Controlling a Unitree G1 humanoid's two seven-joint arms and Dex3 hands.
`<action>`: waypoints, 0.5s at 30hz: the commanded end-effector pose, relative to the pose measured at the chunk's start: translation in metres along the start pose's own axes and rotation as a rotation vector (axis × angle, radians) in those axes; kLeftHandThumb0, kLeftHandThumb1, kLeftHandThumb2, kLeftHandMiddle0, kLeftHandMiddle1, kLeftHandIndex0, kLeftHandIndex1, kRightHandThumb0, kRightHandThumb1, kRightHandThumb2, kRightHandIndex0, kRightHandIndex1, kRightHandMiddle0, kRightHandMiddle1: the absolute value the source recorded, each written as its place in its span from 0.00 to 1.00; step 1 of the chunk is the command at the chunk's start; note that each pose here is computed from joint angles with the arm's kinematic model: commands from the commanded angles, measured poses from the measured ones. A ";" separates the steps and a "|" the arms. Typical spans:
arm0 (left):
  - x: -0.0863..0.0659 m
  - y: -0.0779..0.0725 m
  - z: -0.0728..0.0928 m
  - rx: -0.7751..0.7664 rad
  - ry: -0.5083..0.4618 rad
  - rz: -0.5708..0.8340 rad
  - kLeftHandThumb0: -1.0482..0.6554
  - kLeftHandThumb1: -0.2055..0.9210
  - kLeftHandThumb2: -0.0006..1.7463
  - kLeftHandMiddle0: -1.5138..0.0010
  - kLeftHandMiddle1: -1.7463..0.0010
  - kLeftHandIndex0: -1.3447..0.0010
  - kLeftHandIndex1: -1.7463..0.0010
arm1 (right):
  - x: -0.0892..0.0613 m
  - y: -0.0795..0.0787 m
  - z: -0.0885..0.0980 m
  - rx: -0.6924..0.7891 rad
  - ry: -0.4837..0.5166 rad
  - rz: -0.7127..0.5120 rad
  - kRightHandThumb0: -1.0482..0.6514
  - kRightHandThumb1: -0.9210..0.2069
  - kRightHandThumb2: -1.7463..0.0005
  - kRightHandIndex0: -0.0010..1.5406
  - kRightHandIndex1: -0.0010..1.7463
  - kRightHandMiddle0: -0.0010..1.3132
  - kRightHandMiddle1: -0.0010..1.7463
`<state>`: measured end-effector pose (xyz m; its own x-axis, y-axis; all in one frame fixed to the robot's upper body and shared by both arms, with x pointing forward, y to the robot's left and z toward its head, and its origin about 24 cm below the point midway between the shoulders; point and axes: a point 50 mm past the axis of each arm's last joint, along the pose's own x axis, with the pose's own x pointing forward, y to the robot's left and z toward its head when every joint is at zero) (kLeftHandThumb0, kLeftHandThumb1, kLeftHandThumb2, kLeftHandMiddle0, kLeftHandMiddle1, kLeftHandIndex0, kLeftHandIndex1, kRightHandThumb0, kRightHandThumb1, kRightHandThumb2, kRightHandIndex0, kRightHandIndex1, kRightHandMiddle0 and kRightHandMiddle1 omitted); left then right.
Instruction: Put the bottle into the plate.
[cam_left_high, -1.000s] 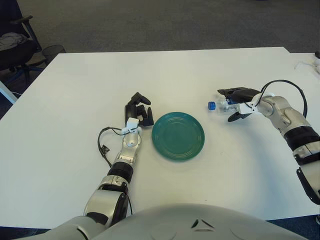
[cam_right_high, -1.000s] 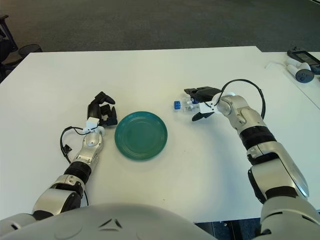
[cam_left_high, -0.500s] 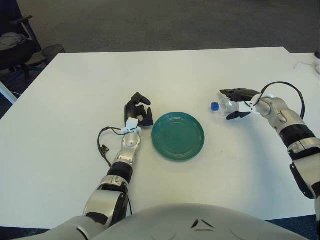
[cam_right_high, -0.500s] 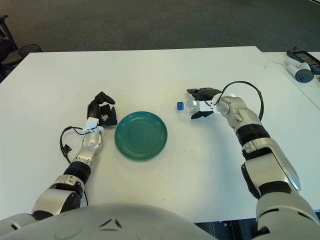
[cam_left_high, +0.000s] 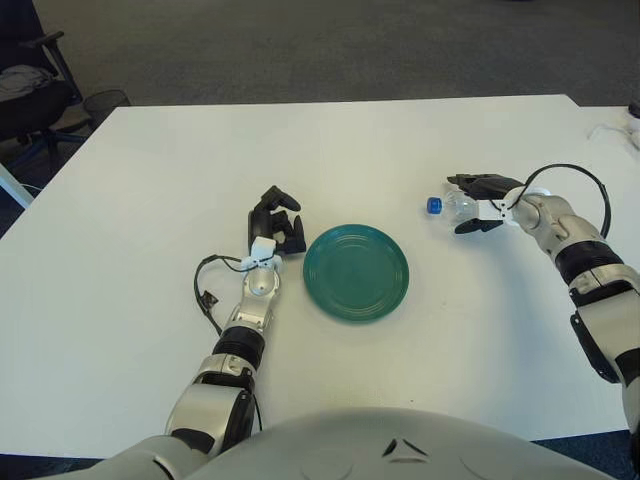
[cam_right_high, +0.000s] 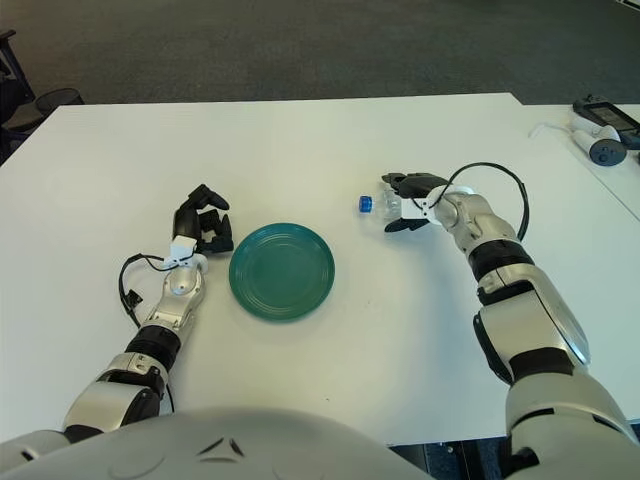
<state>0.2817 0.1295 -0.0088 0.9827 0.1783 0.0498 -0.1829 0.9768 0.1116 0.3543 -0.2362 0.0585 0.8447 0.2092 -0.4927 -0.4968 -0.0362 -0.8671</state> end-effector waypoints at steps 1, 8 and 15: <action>-0.016 0.009 -0.026 0.045 0.128 0.001 0.29 0.29 0.89 0.13 0.00 0.43 0.00 | 0.003 0.021 0.003 -0.006 0.002 0.107 0.02 0.01 0.92 0.02 0.27 0.00 0.48; -0.016 0.009 -0.025 0.049 0.121 0.009 0.29 0.29 0.89 0.13 0.00 0.43 0.00 | 0.009 0.023 0.007 0.035 0.042 0.117 0.17 0.28 0.73 0.30 0.93 0.17 0.95; -0.015 0.010 -0.025 0.056 0.124 0.015 0.29 0.28 0.90 0.13 0.00 0.42 0.00 | 0.014 0.032 0.019 0.126 0.050 -0.083 0.47 0.58 0.34 0.61 1.00 0.59 1.00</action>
<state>0.2815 0.1292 -0.0085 0.9826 0.1788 0.0505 -0.1834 0.9766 0.1125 0.3610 -0.2228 0.0546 0.9102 0.1568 -0.3833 -0.3958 0.0574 -0.9165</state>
